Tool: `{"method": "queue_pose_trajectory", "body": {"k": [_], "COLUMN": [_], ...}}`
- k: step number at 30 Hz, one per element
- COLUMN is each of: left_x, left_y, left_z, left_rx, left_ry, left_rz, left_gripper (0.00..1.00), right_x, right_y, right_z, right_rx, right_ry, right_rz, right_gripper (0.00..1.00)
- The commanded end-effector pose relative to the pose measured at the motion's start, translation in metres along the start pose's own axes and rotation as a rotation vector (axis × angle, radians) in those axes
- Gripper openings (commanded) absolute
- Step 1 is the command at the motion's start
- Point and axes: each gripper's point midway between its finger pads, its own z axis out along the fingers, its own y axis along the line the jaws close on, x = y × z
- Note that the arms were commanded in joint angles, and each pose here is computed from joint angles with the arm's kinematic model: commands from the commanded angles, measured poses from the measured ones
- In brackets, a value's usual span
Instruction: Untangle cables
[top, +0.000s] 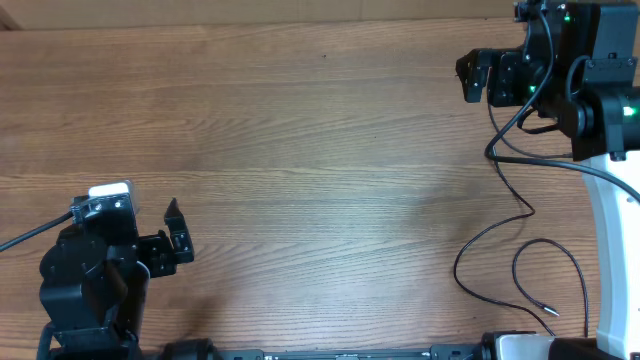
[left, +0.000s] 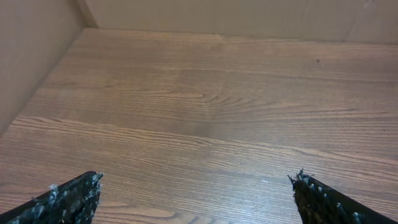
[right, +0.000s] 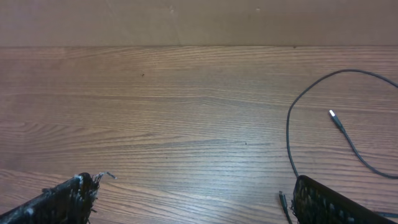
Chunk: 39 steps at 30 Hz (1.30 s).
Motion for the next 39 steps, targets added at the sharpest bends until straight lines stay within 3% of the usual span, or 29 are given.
{"method": "queue_pose_trajectory", "body": {"k": [1,21,26,33,39], "left_x": [-0.001,-0.001,-0.001,-0.001,-0.001], "left_y": [-0.003,-0.003,-0.003,-0.003,-0.003], "left_z": [-0.001,-0.001,-0.001,-0.001,-0.001], "left_rx": [0.014,0.014,0.014,0.014,0.014], "left_ry": [-0.006,-0.006,-0.006,-0.006,-0.006], "left_rz": [-0.007,-0.007,-0.007,-0.007,-0.007], "left_gripper": [1.00,1.00,1.00,1.00,0.99], "right_x": [-0.006,-0.005,-0.036,-0.093,-0.087], "right_y": [0.004,-0.002,0.015,0.042,0.036], "right_z": [-0.005,-0.005,-0.011,-0.092,-0.142], "right_rx": [-0.010,0.023,-0.065,-0.108,-0.058], "right_ry": [-0.022,-0.019,-0.146,-0.498,-0.754], "right_rz": [-0.010,-0.004,-0.026,-0.111,-0.143], "right_gripper": [1.00,1.00,1.00,1.00,1.00]}}
